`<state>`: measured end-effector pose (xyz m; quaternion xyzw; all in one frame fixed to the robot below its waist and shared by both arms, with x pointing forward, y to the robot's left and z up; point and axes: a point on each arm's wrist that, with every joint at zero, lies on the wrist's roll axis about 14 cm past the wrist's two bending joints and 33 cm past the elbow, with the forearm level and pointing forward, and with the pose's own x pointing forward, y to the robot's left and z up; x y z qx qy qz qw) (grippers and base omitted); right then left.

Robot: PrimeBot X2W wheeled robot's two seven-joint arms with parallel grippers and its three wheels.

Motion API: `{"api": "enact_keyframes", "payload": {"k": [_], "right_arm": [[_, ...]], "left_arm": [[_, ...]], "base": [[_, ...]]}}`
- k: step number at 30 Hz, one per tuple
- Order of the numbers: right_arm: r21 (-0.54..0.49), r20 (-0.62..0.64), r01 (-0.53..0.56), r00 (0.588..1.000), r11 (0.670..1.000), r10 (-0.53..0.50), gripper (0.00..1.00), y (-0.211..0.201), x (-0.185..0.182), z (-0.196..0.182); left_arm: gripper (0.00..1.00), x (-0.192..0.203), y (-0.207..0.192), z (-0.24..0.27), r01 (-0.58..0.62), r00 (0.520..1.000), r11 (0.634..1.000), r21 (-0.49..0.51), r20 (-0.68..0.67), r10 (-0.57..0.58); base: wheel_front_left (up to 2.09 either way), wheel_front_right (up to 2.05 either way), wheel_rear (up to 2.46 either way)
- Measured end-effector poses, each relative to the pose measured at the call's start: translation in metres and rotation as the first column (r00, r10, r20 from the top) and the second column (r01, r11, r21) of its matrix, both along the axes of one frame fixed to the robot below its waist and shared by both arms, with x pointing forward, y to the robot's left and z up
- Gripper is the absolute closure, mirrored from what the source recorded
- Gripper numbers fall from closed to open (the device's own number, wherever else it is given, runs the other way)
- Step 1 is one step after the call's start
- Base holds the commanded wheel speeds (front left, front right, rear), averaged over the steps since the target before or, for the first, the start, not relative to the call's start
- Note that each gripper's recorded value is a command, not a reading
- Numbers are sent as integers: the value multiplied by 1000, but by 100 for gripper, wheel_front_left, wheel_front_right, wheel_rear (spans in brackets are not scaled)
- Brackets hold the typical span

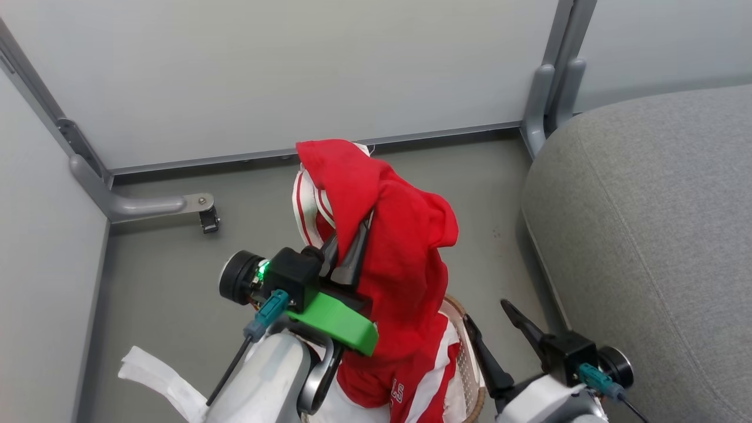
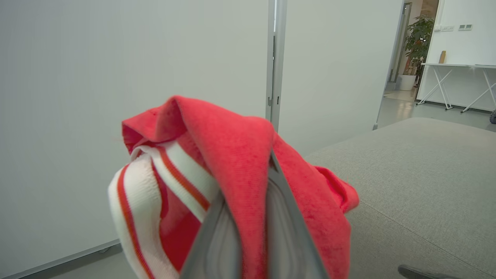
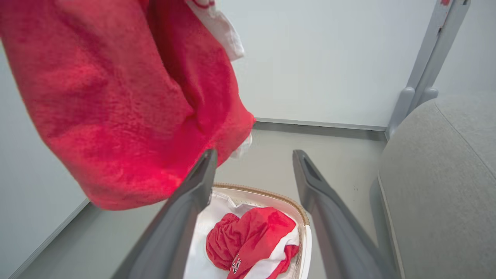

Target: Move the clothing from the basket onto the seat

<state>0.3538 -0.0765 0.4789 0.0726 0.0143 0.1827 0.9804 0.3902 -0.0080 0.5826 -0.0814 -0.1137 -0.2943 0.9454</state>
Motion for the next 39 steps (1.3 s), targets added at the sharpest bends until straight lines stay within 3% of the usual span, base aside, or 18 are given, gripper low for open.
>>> {"api": "enact_keyframes", "payload": {"k": [10,22,23,24,25,26,34,35,36,37,39], "right_arm": [[-28,144,-236,961,971,238,0,64,20,48],[-59,158,-363,916,930,368,0,107,36,56],[-57,160,-368,914,928,373,7,109,37,57],[-55,160,-372,913,927,376,51,111,37,57],[-54,156,-376,912,925,379,70,112,37,56],[-52,153,-379,911,924,382,100,113,37,55],[-25,165,-369,915,929,367,100,110,41,60],[-23,165,-361,918,932,360,100,108,42,60],[-22,164,-354,921,935,353,100,105,42,60],[-20,162,-344,925,939,343,100,101,42,59],[-19,164,-323,933,946,322,100,93,44,59]], "left_arm": [[100,0,-4,-3,17,1000,1000,-13,-20,-17],[100,1,0,-7,6,999,1000,-20,-39,-7],[100,1,0,-8,7,999,1000,-20,-43,-8],[100,1,0,-9,7,999,1000,-18,-46,-8],[100,0,0,-10,7,999,1000,-19,-49,-8],[100,1,0,-11,5,999,1000,-18,-52,-6],[98,4,-3,-14,8,998,1000,-17,-61,-9],[42,4,-4,-14,11,998,1000,-14,-59,-12],[5,4,-5,-15,15,998,1000,-12,-59,-15],[0,5,-7,-16,19,998,1000,-8,-58,-20],[0,6,-9,-15,23,998,1000,-8,-56,-24]], "base": [[0,0,0],[0,0,0],[0,0,0],[0,0,0],[0,0,0],[0,0,0],[0,0,0],[0,0,0],[0,0,0],[0,0,0],[0,0,0]]}}
